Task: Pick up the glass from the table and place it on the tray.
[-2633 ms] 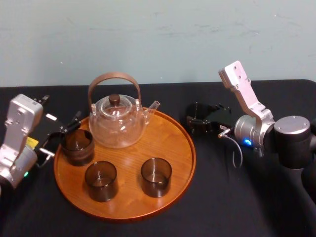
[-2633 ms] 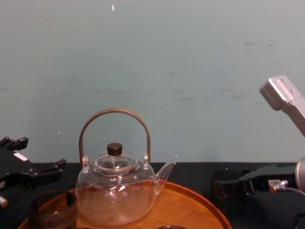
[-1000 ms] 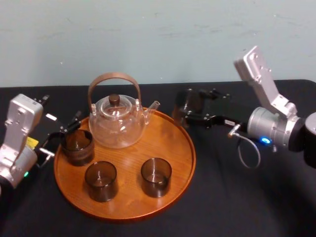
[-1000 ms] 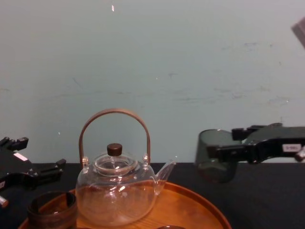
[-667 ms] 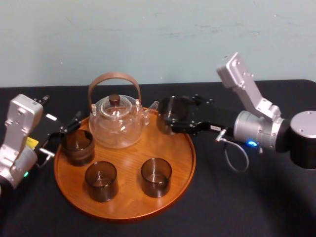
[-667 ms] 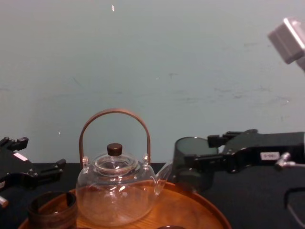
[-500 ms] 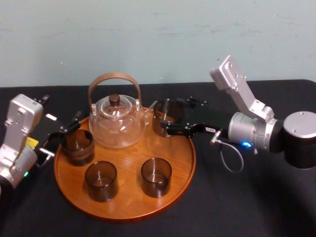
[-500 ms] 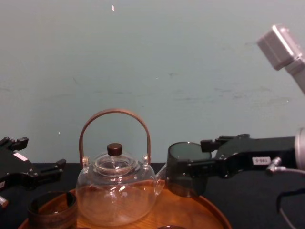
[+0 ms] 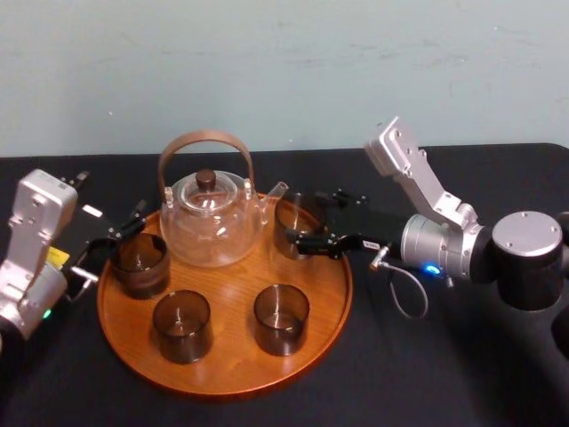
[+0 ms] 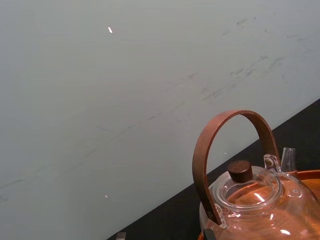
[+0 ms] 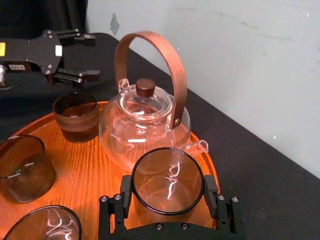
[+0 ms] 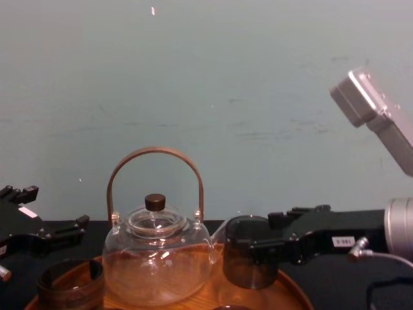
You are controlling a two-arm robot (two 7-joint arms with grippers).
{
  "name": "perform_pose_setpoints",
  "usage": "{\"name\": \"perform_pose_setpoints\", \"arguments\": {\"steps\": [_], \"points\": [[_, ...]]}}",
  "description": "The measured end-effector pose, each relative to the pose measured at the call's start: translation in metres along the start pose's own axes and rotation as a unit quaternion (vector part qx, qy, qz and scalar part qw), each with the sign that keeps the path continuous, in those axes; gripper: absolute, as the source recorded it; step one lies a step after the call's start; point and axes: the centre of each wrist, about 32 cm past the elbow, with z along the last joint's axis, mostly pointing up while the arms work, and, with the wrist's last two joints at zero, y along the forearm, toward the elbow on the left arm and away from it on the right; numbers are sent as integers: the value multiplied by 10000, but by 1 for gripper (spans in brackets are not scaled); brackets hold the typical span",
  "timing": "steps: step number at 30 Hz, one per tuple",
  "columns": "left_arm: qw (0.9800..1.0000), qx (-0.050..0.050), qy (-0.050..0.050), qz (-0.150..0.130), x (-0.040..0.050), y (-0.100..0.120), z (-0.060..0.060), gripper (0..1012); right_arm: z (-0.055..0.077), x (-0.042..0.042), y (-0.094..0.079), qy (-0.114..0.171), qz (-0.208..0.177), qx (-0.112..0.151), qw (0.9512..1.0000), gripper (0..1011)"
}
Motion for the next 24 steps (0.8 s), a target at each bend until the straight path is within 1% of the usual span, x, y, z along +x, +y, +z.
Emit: {"name": "perform_pose_setpoints", "arguments": {"steps": [15,24], "points": [[10000,0,0,0,0,0,0,1001,-168,-13,38,83,72,-126,9999,883],[10000,0,0,0,0,0,0,1001,-238,-15,54,116,49,-194,9997,883]]}}
